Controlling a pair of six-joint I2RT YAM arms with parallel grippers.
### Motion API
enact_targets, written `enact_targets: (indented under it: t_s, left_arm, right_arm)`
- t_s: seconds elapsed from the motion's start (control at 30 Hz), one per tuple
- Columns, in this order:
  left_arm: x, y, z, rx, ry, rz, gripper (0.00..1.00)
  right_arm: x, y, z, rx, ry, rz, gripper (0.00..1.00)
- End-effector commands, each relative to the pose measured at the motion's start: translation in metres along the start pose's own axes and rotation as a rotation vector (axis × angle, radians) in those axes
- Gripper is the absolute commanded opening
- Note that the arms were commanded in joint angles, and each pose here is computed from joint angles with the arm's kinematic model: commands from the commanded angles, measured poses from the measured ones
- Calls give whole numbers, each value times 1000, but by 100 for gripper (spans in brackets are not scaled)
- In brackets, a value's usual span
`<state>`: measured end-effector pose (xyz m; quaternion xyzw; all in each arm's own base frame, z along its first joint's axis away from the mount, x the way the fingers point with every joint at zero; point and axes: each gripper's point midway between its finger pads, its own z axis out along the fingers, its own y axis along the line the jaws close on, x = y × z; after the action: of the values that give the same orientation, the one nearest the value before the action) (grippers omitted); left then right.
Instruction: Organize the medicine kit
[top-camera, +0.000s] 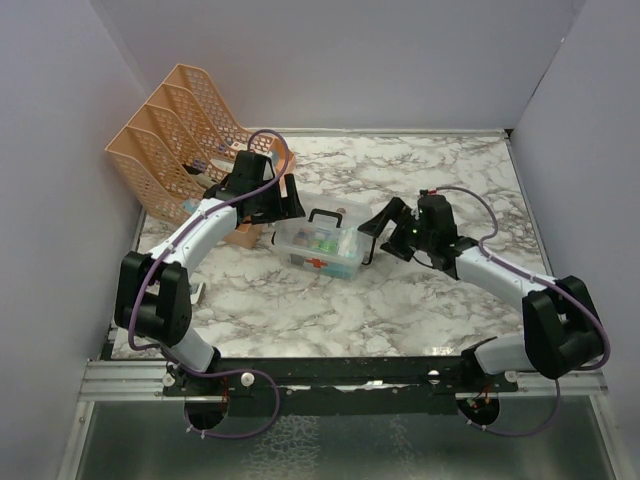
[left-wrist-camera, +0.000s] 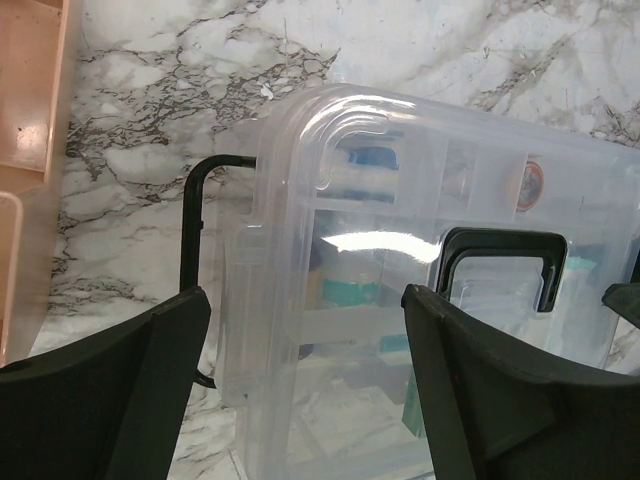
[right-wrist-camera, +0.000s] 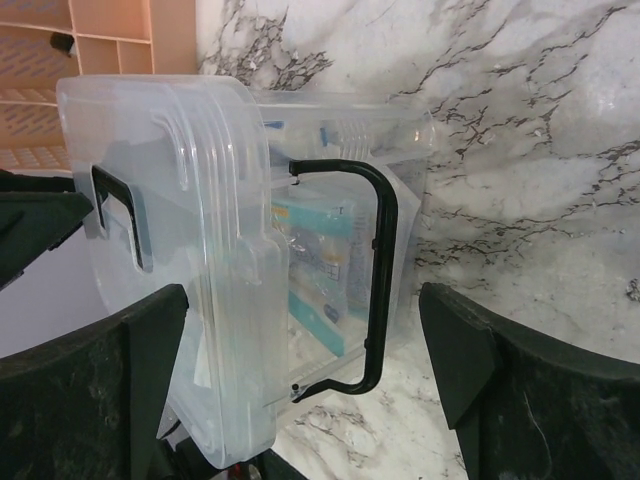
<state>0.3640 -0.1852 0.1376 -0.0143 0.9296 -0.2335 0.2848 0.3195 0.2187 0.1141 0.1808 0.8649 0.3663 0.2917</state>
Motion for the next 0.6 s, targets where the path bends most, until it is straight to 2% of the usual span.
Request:
enact_targets:
  t_s: [0.0, 0.23, 0.57]
  left_arm:
    - [29, 28, 13, -102, 104, -6, 80]
    - [34, 27, 14, -91, 118, -7, 80]
    - [32, 22, 13, -68, 120, -4, 80]
  right_arm:
    - [32, -32, 5, 33, 74, 78, 100]
    - [40, -9, 7, -154, 91, 115, 100]
    - [38, -5, 17, -247, 58, 131, 100]
